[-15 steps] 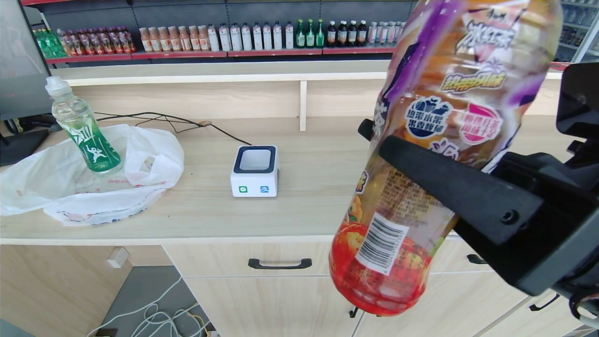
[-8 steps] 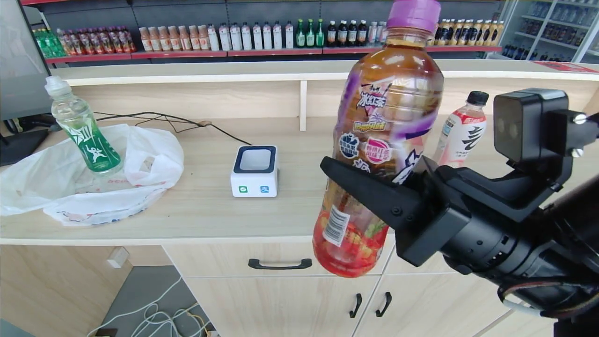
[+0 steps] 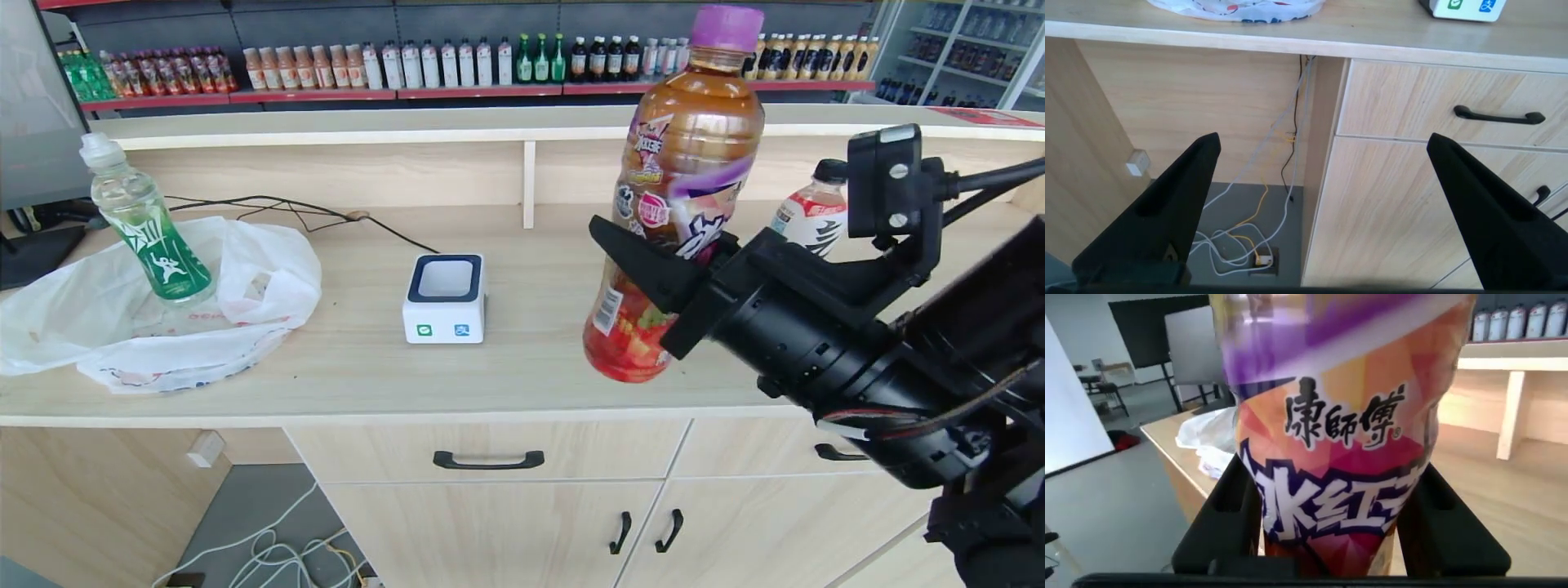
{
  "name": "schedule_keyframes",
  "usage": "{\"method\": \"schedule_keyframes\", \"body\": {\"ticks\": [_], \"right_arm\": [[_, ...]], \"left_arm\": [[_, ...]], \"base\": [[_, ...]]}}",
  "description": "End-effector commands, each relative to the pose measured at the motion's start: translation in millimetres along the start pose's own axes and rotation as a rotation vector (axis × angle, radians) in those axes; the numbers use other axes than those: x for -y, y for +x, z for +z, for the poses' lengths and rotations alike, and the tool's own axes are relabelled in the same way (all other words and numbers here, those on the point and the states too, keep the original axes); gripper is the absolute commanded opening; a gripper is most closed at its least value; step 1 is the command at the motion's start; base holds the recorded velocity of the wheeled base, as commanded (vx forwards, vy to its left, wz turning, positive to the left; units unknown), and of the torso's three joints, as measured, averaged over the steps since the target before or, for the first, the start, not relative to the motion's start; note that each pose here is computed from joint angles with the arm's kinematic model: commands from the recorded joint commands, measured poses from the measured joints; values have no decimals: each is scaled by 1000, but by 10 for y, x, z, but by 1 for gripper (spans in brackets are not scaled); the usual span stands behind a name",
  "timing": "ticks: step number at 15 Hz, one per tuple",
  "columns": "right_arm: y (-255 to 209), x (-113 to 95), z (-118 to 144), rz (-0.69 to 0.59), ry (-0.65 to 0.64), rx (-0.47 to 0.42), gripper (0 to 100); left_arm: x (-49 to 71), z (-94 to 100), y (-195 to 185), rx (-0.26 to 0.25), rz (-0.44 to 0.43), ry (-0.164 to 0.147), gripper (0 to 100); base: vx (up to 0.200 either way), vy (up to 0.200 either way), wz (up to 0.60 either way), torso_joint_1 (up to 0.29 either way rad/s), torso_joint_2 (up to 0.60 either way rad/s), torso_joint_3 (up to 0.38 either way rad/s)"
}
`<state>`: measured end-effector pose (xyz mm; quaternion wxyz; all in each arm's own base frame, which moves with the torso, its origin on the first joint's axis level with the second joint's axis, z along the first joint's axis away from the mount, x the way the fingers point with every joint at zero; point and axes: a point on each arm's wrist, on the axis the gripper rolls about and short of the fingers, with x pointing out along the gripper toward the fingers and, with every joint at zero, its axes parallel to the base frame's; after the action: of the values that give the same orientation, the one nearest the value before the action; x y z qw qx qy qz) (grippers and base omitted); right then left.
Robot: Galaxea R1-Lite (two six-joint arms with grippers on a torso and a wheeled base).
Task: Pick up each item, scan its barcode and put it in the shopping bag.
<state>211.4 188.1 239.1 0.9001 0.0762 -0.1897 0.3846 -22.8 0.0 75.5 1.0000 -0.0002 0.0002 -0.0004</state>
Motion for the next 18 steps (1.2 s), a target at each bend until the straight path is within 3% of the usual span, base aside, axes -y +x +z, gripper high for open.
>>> {"method": "schedule_keyframes", "body": {"ticks": [1, 6, 16, 18], "right_arm": [[53, 232, -47, -97, -68, 23, 0], [49, 288, -87, -243, -128, 41, 0], [-64, 312, -150, -265, -123, 25, 0], [-71, 355, -148, -279, -130, 28, 0]], "left_arm": [[0, 0, 0, 0, -1, -1, 100], [0, 0, 0, 0, -1, -1, 100], [0, 0, 0, 0, -1, -1, 100], [0, 0, 0, 0, 1, -3, 100]], "base": [[0, 0, 0, 0, 0, 0], [0, 0, 0, 0, 0, 0], [0, 0, 0, 0, 0, 0], [0, 200, 0, 2, 0, 2]]}}
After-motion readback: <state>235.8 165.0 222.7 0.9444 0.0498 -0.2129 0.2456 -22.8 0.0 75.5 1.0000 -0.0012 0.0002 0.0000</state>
